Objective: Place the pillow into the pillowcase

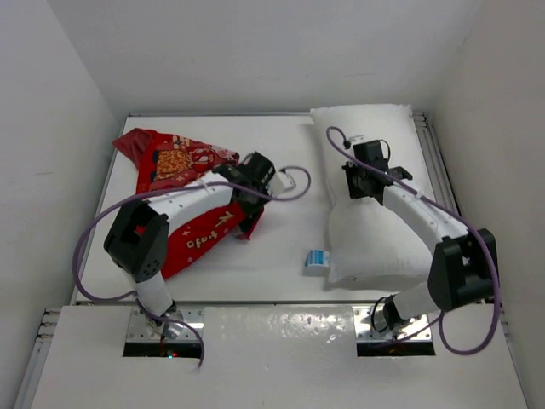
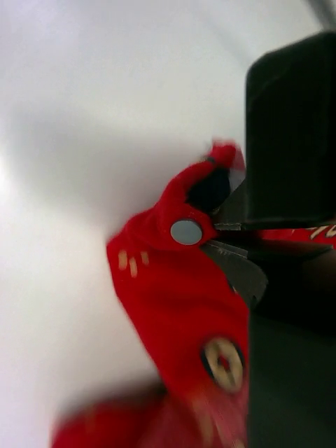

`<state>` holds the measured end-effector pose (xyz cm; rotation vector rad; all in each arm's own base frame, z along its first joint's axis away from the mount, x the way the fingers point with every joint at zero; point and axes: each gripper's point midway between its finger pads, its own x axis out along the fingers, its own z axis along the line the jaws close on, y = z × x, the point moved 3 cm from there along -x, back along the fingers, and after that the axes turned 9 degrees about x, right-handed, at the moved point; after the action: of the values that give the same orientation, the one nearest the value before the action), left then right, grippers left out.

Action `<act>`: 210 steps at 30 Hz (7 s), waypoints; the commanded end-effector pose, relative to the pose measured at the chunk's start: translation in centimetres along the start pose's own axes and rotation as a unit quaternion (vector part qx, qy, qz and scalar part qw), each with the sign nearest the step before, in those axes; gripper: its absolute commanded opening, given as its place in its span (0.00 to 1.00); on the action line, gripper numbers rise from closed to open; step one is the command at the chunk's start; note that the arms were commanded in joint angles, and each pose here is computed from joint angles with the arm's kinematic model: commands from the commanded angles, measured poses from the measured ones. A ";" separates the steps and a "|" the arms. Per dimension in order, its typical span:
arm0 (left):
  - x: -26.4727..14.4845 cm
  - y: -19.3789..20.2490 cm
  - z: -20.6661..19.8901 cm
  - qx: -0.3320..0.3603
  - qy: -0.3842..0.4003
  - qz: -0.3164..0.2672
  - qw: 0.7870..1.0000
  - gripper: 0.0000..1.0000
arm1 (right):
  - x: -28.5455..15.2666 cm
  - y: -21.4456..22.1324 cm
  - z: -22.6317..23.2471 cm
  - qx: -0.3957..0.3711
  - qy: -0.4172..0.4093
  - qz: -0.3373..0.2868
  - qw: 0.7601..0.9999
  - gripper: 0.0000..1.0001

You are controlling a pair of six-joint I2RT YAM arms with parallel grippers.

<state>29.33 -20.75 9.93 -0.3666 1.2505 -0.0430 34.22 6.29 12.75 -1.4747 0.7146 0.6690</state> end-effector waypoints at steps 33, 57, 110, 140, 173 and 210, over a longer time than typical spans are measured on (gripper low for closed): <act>-7.5 8.0 22.3 -0.288 -0.220 -0.066 0.930 0.00 | 5.4 -18.0 6.5 0.184 -0.114 -0.037 0.976 0.99; -9.3 6.9 27.4 -0.287 -0.250 -0.086 0.921 0.00 | -11.8 -10.4 14.1 -0.045 -0.567 -0.085 0.818 0.00; -13.2 -0.5 10.8 -0.047 0.001 -0.253 0.966 0.00 | 5.8 -8.2 28.1 0.033 -0.377 -0.048 0.924 0.00; -5.7 16.4 1.5 -0.110 -0.061 -0.046 0.991 0.79 | -6.8 -4.5 19.7 -0.132 -0.275 -0.089 0.948 0.99; -5.2 22.0 6.1 -0.205 -0.127 -0.050 0.969 0.30 | 3.9 -1.2 16.4 -0.050 -0.245 0.019 0.968 0.00; 2.9 15.2 0.1 -0.077 -0.130 0.096 0.984 0.48 | -5.3 -5.1 19.8 0.002 -0.259 -0.103 0.960 0.40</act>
<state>27.73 -8.78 3.73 -0.3935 1.0723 0.1521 35.61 25.93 17.50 -1.2708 0.2023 0.8609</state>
